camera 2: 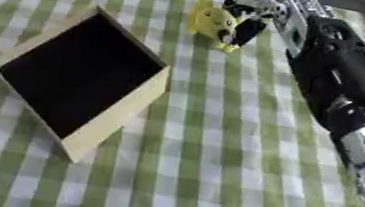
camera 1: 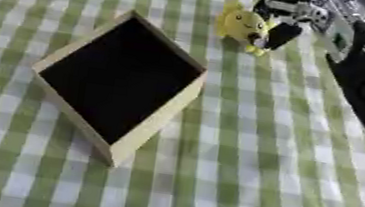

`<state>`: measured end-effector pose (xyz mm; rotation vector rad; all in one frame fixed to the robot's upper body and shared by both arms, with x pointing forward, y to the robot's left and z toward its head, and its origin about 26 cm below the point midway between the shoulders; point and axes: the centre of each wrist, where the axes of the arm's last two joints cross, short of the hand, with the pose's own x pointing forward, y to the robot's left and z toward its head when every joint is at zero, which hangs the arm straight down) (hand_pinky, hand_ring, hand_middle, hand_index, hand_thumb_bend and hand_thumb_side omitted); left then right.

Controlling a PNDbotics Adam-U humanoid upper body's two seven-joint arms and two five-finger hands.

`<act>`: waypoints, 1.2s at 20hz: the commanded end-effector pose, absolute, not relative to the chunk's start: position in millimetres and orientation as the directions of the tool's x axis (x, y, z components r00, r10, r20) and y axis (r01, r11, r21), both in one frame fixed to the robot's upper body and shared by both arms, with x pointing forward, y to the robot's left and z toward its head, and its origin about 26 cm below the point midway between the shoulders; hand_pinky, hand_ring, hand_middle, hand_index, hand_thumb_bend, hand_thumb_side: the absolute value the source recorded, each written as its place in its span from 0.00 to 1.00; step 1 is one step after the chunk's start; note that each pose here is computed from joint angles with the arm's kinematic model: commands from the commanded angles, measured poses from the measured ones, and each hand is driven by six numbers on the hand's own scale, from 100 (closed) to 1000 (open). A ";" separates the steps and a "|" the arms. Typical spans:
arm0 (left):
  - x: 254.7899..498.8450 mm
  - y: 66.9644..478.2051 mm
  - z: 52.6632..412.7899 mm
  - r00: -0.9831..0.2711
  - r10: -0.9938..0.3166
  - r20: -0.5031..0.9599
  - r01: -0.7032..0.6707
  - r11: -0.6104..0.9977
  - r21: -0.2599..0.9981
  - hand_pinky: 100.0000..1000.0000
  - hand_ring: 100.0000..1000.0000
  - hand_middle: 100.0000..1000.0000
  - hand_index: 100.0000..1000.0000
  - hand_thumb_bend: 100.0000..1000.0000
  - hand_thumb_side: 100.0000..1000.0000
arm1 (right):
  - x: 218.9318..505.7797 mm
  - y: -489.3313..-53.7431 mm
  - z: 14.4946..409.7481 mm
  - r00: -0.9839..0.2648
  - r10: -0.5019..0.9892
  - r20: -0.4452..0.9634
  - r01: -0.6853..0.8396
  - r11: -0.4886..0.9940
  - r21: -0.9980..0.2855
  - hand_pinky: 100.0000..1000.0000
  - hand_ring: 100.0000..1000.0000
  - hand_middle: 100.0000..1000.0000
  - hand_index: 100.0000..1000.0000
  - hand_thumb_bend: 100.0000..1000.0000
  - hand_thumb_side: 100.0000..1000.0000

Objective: Pick up objects on the table and place them in the box.

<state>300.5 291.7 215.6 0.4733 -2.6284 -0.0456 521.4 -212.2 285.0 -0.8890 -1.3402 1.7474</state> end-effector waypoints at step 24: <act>298.5 292.9 227.0 -0.849 -0.341 0.404 -0.318 0.940 0.125 0.50 0.57 0.63 0.80 0.33 0.54 | 450.3 -161.6 404.8 -0.675 0.733 -0.084 0.059 -0.060 -0.996 0.68 0.62 0.40 0.62 0.00 0.00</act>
